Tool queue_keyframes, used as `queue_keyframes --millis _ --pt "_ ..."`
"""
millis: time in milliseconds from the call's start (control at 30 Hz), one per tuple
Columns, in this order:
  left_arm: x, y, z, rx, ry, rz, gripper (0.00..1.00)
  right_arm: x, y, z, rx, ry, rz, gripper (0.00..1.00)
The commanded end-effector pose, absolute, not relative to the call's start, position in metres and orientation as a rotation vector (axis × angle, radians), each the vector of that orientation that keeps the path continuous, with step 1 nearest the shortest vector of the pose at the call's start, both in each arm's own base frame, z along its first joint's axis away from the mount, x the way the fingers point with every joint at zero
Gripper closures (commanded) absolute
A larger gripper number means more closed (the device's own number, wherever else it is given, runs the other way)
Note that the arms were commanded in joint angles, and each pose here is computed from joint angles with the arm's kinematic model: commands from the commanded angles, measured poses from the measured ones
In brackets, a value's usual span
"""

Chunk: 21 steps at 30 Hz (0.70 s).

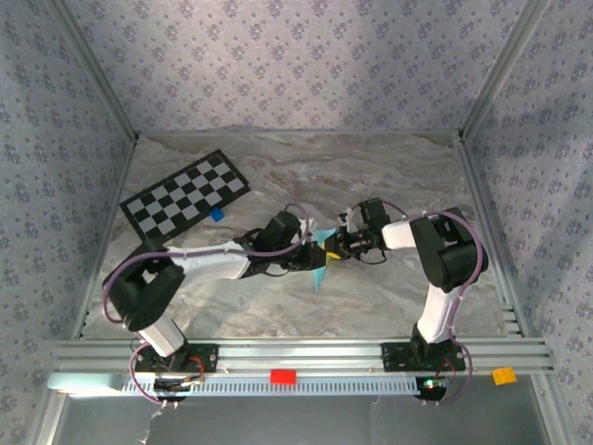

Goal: Fold a paper plane with a square sheet of paper (pick it up from the middle)
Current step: Fold the wing for the fifth time at the center of the table.

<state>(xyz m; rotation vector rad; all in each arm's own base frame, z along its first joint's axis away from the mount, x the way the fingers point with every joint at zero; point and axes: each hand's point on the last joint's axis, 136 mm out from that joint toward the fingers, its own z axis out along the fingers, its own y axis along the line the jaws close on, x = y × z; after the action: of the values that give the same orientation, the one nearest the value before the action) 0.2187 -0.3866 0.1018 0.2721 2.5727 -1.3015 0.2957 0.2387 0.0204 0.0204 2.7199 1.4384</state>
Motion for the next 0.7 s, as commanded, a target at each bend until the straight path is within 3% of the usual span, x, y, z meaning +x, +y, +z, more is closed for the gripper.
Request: queue_keyframes --millis 0,667 --pt "0.219 -0.396 0.093 0.287 2.611 -1.322 0.96 0.279 0.219 -0.031 0.153 2.899 1.198 0.89" --pt "0.207 -0.4 0.037 0.348 2.783 -1.194 0.98 0.278 0.218 -0.03 0.156 2.903 1.184 0.9"
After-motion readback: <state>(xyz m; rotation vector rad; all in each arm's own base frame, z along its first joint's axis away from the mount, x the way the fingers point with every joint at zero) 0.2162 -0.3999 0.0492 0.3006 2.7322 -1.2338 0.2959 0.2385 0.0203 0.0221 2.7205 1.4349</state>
